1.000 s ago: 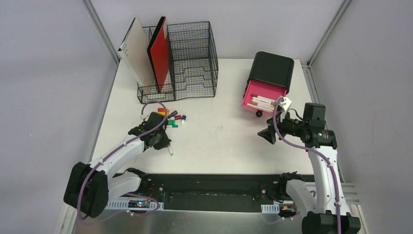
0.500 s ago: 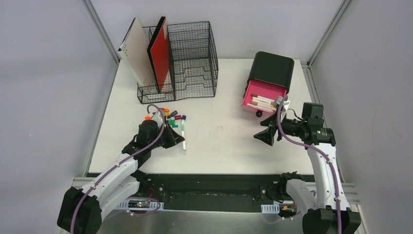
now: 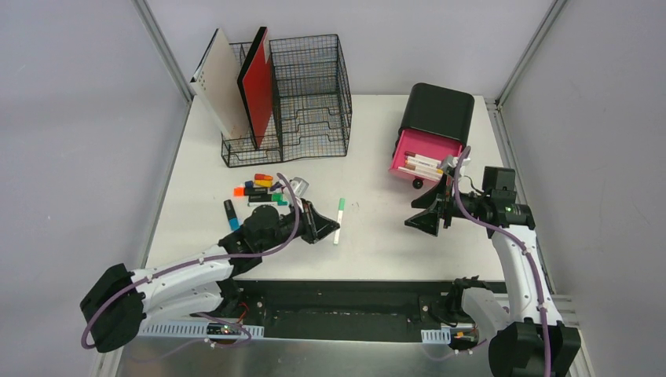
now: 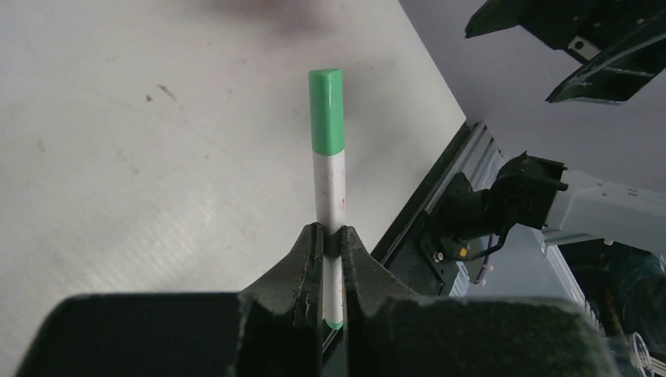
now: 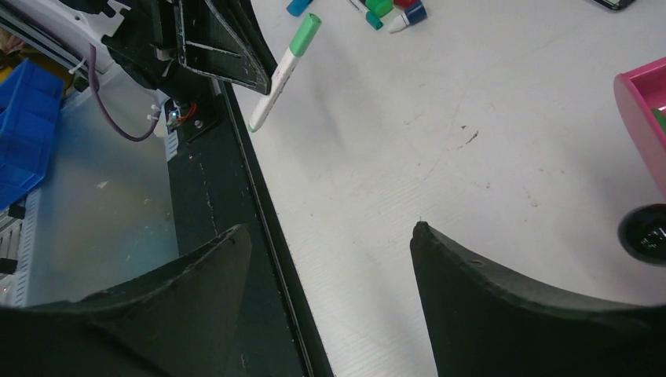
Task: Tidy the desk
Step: Pick up the stationery from the center of the board.
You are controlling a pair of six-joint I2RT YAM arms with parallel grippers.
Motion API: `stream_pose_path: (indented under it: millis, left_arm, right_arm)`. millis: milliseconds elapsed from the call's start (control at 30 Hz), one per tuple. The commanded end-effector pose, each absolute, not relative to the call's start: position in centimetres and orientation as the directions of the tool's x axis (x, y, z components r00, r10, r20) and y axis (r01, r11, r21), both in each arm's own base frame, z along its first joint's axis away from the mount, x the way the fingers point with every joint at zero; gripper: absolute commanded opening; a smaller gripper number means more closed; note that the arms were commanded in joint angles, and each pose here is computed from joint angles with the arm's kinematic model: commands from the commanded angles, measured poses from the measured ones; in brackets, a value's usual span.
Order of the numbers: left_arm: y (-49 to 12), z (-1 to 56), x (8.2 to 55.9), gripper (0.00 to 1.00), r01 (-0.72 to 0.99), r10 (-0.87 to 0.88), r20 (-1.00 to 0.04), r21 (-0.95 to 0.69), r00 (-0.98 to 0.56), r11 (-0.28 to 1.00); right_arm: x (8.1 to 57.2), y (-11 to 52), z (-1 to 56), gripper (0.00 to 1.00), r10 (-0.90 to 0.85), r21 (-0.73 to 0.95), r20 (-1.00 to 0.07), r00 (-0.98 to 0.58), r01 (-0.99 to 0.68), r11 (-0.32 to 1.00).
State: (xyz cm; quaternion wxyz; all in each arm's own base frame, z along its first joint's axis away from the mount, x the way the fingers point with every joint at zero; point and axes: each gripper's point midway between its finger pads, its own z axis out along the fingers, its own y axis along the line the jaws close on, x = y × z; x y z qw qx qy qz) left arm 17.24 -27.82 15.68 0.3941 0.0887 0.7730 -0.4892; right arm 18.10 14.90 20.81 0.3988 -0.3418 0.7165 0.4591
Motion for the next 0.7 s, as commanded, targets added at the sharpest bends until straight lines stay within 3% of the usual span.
stream_pose_path:
  millis: [0, 400, 667]
  left_arm:
    - [-30.7, 22.1, 18.9, 0.0, 0.651, -0.35, -0.792, -0.61, -0.5, 0.452]
    - [-39.8, 22.9, 17.2, 0.0, 0.739, -0.288, -0.857, -0.515, -0.428, 0.435]
    - [-42.8, 23.3, 16.8, 0.0, 0.754, -0.297, -0.86, -0.508, -0.416, 0.415]
  right_arm:
    - [17.8, 15.6, 22.6, 0.78, -0.068, 0.377, -0.911, -0.407, -0.887, 0.268]
    - [17.2, 16.1, 23.4, 0.78, -0.016, 0.443, -0.89, -0.456, -0.872, 0.209]
    - [17.4, 16.1, 23.1, 0.78, -0.017, 0.454, -0.884, -0.468, -0.864, 0.218]
